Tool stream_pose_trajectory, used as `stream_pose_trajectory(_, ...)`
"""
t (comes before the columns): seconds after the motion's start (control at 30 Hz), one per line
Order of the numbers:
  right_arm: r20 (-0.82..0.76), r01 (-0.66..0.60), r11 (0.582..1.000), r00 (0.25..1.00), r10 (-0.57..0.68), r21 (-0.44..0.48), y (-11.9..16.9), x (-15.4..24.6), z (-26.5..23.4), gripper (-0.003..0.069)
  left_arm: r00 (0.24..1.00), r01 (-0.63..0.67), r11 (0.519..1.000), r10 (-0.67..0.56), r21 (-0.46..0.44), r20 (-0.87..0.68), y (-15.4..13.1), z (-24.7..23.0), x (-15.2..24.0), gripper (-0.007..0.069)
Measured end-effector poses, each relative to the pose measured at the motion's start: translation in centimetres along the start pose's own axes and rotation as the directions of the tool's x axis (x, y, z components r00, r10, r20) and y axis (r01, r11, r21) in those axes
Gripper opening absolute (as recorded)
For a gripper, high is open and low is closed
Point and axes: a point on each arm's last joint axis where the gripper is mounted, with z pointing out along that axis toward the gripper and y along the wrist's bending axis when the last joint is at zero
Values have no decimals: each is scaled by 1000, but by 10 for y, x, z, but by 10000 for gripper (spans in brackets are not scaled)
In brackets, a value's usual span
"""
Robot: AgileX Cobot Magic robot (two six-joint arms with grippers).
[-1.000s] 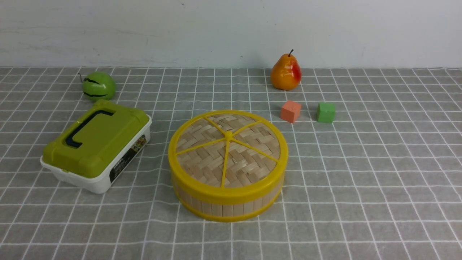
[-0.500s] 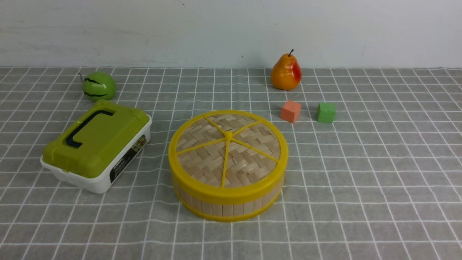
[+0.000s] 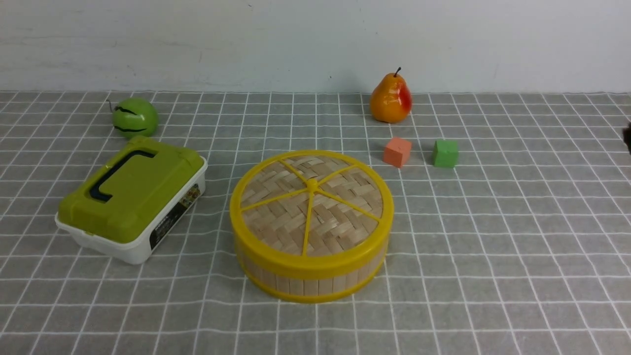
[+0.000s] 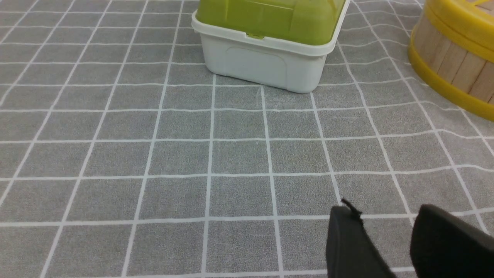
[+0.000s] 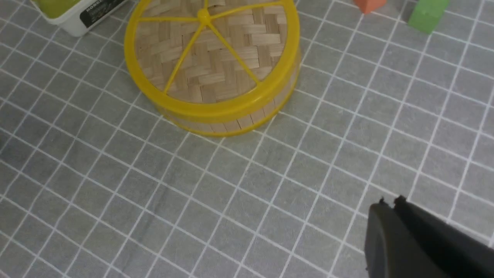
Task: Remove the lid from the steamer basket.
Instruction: Use the right arm to lift the lid of the steamer
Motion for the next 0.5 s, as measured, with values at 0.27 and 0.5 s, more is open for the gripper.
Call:
stream_pose_trajectory(0.27, -118, 190, 982, 975, -189, -2, 21, -48, 57, 0, 1000, 0, 1000, 0, 0, 0, 0, 0, 0, 239)
stream_pose_trajectory(0.5, -240, 297, 955, 927, -288, 5, 61, -74, 144, 3, 1000, 0, 1000, 0, 0, 0, 0, 0, 0, 239)
